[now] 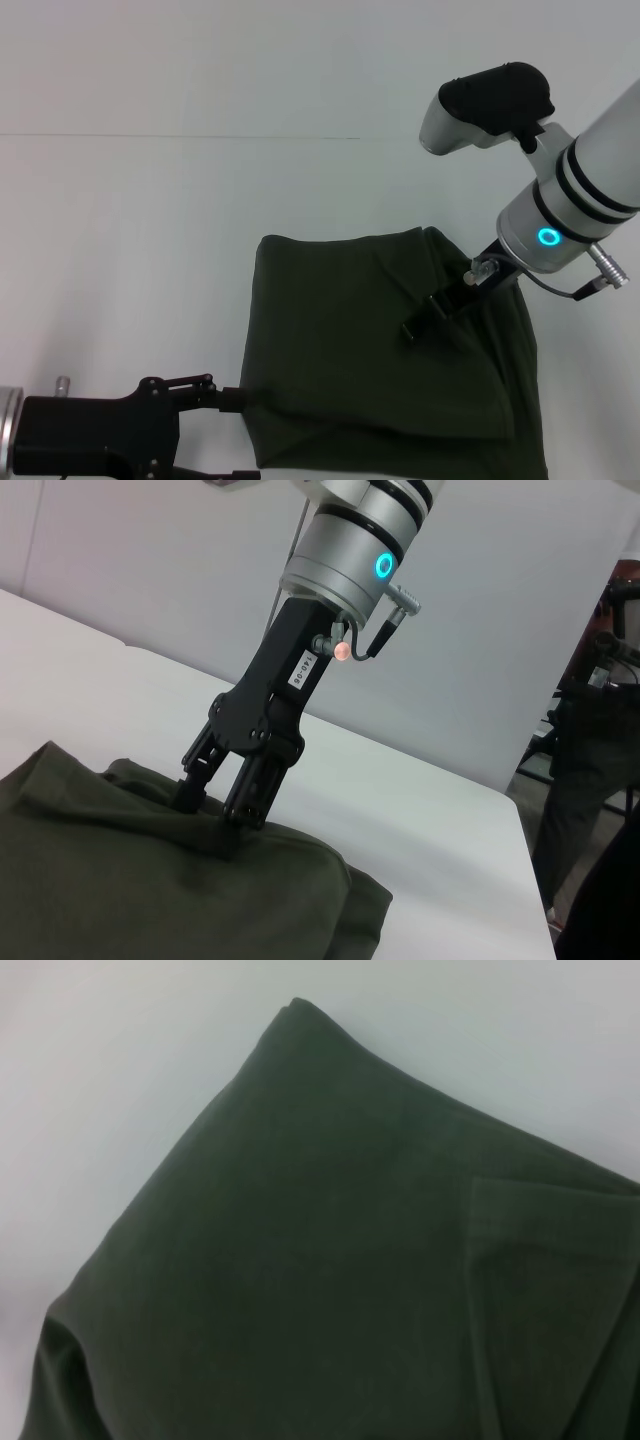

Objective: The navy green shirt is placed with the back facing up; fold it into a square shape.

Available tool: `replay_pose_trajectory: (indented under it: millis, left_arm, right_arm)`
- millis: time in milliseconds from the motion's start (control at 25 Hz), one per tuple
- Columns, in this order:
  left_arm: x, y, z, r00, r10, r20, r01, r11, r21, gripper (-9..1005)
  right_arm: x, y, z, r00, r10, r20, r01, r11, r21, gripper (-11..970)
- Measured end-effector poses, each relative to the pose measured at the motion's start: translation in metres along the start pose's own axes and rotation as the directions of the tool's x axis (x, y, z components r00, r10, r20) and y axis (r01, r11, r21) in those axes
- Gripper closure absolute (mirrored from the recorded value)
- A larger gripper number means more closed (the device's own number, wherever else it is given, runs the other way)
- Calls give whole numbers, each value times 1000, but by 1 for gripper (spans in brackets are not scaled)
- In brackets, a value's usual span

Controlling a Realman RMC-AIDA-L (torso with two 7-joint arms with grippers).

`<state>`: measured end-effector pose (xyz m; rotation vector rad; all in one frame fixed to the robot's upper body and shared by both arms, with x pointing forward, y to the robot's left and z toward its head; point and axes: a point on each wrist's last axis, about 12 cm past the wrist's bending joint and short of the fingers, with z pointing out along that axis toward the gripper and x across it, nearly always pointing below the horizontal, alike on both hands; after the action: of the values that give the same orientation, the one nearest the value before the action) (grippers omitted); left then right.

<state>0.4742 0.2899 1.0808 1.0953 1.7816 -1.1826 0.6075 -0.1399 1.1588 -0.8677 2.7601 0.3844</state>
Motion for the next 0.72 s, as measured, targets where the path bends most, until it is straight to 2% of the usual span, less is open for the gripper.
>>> replay_pose_trajectory:
  millis: [240, 440, 720]
  left_arm:
    - [-2, 1, 1, 1000, 7, 1, -7, 1000, 2, 75]
    - [-3, 1, 0, 1000, 12, 3, -12, 1000, 0, 77]
    - [-3, 2, 0, 1000, 14, 4, -14, 1000, -2, 80]
  right_arm:
    - [0, 1, 3, 1000, -12, -13, 12, 1000, 6, 103]
    - [2, 0, 5, 999, -19, -31, 20, 999, 39, 299]
    - [2, -1, 5, 999, -16, -34, 18, 998, 54, 497]
